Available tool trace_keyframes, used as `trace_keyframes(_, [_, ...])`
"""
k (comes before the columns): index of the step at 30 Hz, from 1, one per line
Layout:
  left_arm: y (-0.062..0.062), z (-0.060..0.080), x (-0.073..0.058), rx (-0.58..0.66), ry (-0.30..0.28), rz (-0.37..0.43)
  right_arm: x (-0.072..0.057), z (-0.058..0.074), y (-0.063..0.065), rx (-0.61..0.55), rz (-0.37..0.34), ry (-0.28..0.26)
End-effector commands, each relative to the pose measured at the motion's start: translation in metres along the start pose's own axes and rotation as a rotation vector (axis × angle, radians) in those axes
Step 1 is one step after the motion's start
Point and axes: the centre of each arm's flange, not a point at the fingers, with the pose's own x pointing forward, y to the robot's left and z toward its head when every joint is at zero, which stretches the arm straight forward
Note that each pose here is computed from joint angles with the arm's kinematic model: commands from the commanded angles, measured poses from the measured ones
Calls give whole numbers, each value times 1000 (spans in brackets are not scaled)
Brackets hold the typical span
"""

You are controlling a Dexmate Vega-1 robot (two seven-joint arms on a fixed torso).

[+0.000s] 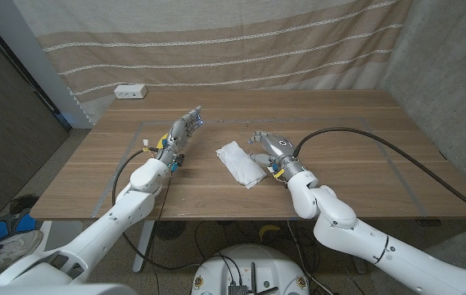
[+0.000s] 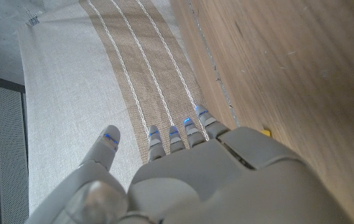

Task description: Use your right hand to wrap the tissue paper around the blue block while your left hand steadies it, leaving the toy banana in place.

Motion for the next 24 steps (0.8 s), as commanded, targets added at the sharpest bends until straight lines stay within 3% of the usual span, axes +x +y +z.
trace_keyframes(1, [-7, 9, -6, 66, 2, -22, -21, -10, 6, -23, 3, -47])
trace_keyframes(24, [-22, 20, -12, 97, 0, -50, -50, -27, 19, -95, 64, -51])
